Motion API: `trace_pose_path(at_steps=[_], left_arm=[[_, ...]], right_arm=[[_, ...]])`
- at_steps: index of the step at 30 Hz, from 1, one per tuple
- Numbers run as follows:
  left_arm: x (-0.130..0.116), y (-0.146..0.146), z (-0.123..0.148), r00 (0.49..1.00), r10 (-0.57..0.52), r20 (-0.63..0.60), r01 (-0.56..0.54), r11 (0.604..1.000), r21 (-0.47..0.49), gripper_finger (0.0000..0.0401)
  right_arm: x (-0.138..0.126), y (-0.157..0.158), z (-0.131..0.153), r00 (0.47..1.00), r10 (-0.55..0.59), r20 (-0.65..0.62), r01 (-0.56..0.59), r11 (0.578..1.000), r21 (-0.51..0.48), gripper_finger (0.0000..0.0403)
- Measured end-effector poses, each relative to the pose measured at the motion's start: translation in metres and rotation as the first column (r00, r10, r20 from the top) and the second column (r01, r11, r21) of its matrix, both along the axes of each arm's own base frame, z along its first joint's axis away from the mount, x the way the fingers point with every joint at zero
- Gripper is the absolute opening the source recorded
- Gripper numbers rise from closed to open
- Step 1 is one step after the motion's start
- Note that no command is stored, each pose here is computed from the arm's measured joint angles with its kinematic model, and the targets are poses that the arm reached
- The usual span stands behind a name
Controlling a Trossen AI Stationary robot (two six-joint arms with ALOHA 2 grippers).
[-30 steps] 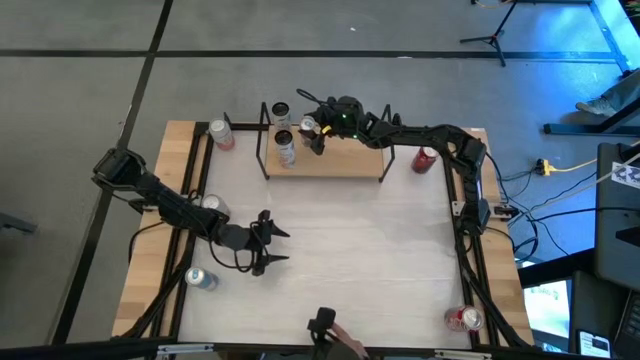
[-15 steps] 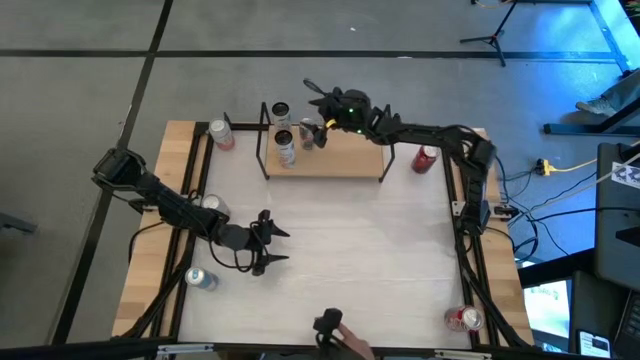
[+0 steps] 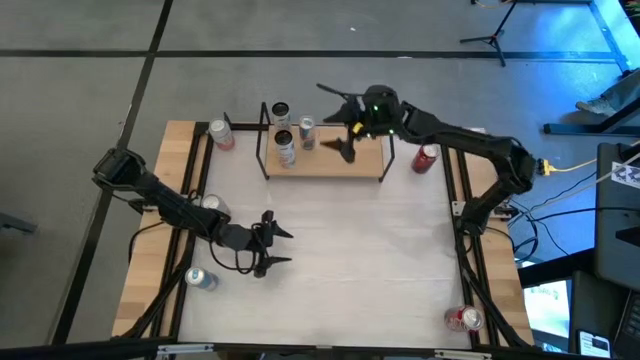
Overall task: Place canned beverage on shelf
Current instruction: Put the blue soda can on the shelf aligned with the other blue soda can
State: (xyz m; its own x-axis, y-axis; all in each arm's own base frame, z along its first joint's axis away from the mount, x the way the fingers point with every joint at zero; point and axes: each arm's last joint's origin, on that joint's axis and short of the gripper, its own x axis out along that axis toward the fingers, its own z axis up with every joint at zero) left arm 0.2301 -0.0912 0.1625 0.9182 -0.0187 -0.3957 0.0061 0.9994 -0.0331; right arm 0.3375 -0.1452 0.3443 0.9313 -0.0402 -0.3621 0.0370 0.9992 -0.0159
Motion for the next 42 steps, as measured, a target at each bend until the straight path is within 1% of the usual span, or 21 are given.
trace_pose_path(at_steps=[3, 5, 7, 10, 13, 16, 19, 22, 25, 28, 31, 34, 38, 40, 42], left_arm=[[0.012, -0.005, 0.024, 1.000, 0.003, -0.026, -0.002, 0.999, 0.053, 0.0302], [0.018, -0.007, 0.043, 0.996, 0.025, -0.090, -0.017, 0.996, 0.091, 0.0302], [0.020, -0.008, 0.061, 0.981, 0.051, -0.185, -0.032, 0.994, 0.104, 0.0302], [0.017, -0.010, 0.089, 0.949, 0.089, -0.304, -0.062, 0.993, 0.096, 0.0302], [0.009, -0.011, 0.115, 0.903, 0.128, -0.411, -0.105, 0.991, 0.077, 0.0302], [-0.002, -0.011, 0.135, 0.843, 0.158, -0.514, -0.162, 0.986, 0.038, 0.0302], [-0.016, -0.012, 0.146, 0.761, 0.168, -0.627, -0.218, 0.976, -0.003, 0.0302], [-0.029, -0.020, 0.147, 0.689, 0.138, -0.711, -0.245, 0.968, -0.049, 0.0302], [-0.041, -0.030, 0.145, 0.633, 0.124, -0.764, -0.281, 0.957, -0.078, 0.0302], [-0.054, -0.041, 0.144, 0.583, 0.132, -0.801, -0.331, 0.940, -0.086, 0.0302], [-0.067, -0.048, 0.142, 0.524, 0.178, -0.833, -0.407, 0.911, -0.061, 0.0302], [-0.080, -0.055, 0.142, 0.474, 0.220, -0.853, -0.488, 0.872, -0.046, 0.0302], [-0.092, -0.066, 0.142, 0.448, 0.246, -0.860, -0.584, 0.809, -0.072, 0.0302], [-0.096, -0.070, 0.142, 0.422, 0.266, -0.866, -0.651, 0.755, -0.085, 0.0302], [-0.101, -0.074, 0.142, 0.389, 0.286, -0.876, -0.723, 0.684, -0.098, 0.0302]], right_arm=[[0.002, 0.022, -0.004, 0.997, 0.073, 0.011, -0.073, 0.997, 0.003, 0.0340], [0.005, 0.035, -0.015, 0.996, 0.088, -0.018, -0.088, 0.996, -0.001, 0.0340], [0.007, 0.048, -0.025, 0.993, 0.111, -0.044, -0.112, 0.994, -0.016, 0.0340], [0.009, 0.064, -0.036, 0.987, 0.152, -0.058, -0.153, 0.988, -0.016, 0.0340], [0.010, 0.077, -0.049, 0.981, 0.187, -0.055, -0.189, 0.982, -0.017, 0.0340], [0.013, 0.087, -0.055, 0.977, 0.215, -0.003, -0.215, 0.976, -0.040, 0.0340], [0.016, 0.101, -0.064, 0.965, 0.251, 0.076, -0.247, 0.967, -0.066, 0.0340], [0.016, 0.117, -0.073, 0.942, 0.297, 0.156, -0.284, 0.954, -0.100, 0.0340], [0.015, 0.133, -0.075, 0.909, 0.340, 0.243, -0.315, 0.939, -0.136, 0.0340], [0.014, 0.145, -0.077, 0.889, 0.373, 0.265, -0.343, 0.927, -0.154, 0.0340], [0.017, 0.154, -0.076, 0.866, 0.403, 0.294, -0.361, 0.913, -0.189, 0.0340], [0.021, 0.160, -0.084, 0.865, 0.419, 0.276, -0.380, 0.906, -0.185, 0.0340], [0.022, 0.159, -0.087, 0.869, 0.416, 0.269, -0.377, 0.907, -0.185, 0.0340], [0.022, 0.159, -0.088, 0.876, 0.409, 0.256, -0.375, 0.911, -0.172, 0.0340], [0.021, 0.159, -0.090, 0.881, 0.406, 0.242, -0.377, 0.912, -0.158, 0.0340]])
